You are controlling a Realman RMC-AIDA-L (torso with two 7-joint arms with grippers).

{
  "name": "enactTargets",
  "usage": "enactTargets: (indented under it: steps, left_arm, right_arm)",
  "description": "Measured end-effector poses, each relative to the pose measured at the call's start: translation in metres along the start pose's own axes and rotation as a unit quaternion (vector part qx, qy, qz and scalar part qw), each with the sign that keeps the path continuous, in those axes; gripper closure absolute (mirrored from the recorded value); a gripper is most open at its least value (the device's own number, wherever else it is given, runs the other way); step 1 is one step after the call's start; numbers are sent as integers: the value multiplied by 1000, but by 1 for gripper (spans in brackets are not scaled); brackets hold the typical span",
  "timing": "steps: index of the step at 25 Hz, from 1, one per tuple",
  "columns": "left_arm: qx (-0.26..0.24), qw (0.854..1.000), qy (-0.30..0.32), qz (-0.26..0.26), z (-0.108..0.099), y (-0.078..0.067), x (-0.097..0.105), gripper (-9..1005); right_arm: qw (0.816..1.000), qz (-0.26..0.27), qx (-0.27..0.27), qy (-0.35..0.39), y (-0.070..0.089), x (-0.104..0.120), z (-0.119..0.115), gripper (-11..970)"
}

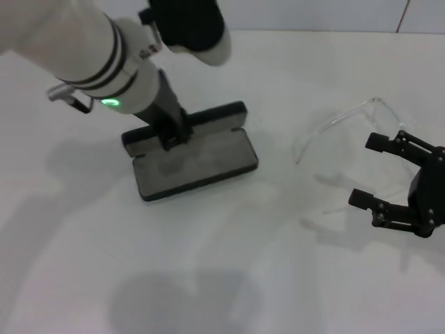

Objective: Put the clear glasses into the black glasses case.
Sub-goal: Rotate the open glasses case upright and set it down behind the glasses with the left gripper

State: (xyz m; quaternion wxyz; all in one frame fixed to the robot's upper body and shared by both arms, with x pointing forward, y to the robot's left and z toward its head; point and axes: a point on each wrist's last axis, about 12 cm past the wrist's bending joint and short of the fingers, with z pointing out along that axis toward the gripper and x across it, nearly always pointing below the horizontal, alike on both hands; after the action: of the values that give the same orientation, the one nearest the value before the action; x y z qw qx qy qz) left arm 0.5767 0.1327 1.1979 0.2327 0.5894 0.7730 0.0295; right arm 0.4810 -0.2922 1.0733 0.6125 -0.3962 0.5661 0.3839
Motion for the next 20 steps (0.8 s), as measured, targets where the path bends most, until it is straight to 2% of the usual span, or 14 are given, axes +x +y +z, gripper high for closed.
enactTargets:
  steps: [4,8,13,20]
  left_arm:
    - [5,996,-36,85,5,-12,-15,785]
    - [-3,989,-55,141,14,-20,-23,784]
    - [-4,986,-51,158,24,-24,-25,783]
    - [-11,986,-56,159,26,-24,-26,780]
  right_arm:
    - [1000,3,3,-1,3,1,-4,84]
    - [1000,6,5,-2,6,2,-7,84]
    - [1000,7,14,-11,10,2,-14,85]
    - [1000,7,19,-17,12,3,-17,85]
